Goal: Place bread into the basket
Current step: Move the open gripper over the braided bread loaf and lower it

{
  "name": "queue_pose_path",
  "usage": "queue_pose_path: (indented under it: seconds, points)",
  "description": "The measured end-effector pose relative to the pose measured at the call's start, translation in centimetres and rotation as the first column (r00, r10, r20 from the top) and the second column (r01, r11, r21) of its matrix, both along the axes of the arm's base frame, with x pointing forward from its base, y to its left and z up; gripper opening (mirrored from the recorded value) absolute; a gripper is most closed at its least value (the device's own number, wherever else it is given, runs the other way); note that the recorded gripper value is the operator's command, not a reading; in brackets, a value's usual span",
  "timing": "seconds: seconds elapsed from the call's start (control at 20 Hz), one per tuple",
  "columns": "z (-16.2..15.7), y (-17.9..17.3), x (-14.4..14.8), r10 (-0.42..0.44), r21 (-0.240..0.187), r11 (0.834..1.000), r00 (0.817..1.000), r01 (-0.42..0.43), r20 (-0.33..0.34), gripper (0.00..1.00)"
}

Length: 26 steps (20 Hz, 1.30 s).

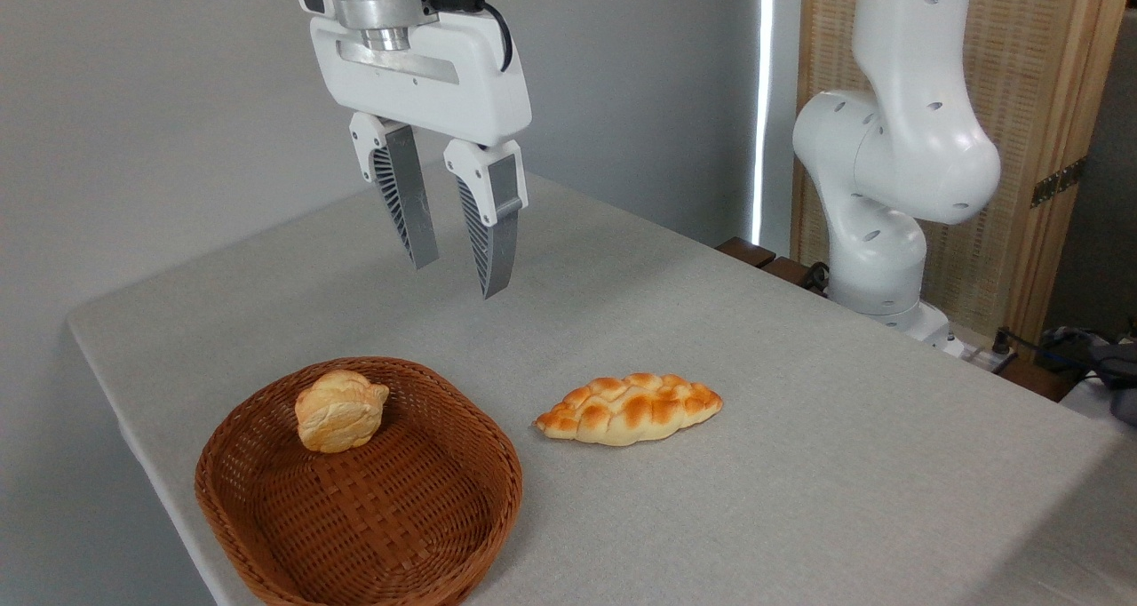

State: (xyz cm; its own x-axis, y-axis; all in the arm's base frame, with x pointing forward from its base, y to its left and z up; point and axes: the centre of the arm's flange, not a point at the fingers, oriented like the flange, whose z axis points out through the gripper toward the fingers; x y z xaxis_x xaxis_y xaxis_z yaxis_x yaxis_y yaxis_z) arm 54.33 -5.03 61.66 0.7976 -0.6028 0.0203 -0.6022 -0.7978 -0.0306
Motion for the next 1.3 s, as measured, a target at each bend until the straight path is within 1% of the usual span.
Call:
queue_pose_path:
  seconds: [0.5,0.6,0.7,0.75,0.85,0.95,1.1,1.2,1.25,1.3]
  points:
    - [-0.4,-0.3,-0.1,-0.012,0.001,1.0,1.0,0.012,-0.008,1.0]
    - [-0.6,-0.4,-0.2,-0.045,0.002,0.999,0.999,0.045,-0.015,1.0]
    - [-1.0,-0.4,-0.9,-0.111,0.003,0.994,0.993,0.111,-0.027,1.0]
    - [-1.3,-0.3,-1.4,-0.154,0.002,0.988,0.987,0.154,-0.035,1.0]
    - [-1.8,-0.1,-2.9,-0.243,-0.002,0.97,0.969,0.243,-0.051,1.0]
    - [-2.4,0.2,-4.7,-0.327,-0.011,0.945,0.942,0.327,-0.069,1.0]
    - [-4.3,0.6,-7.5,-0.435,-0.029,0.9,0.895,0.434,-0.099,1.0]
    - [-5.7,0.7,-8.6,-0.475,-0.034,0.88,0.874,0.474,-0.099,1.0]
    - [-6.6,0.7,-9.1,-0.49,-0.036,0.871,0.866,0.489,-0.098,1.0]
    - [-7.5,0.8,-9.6,-0.497,-0.037,0.867,0.862,0.496,-0.097,1.0]
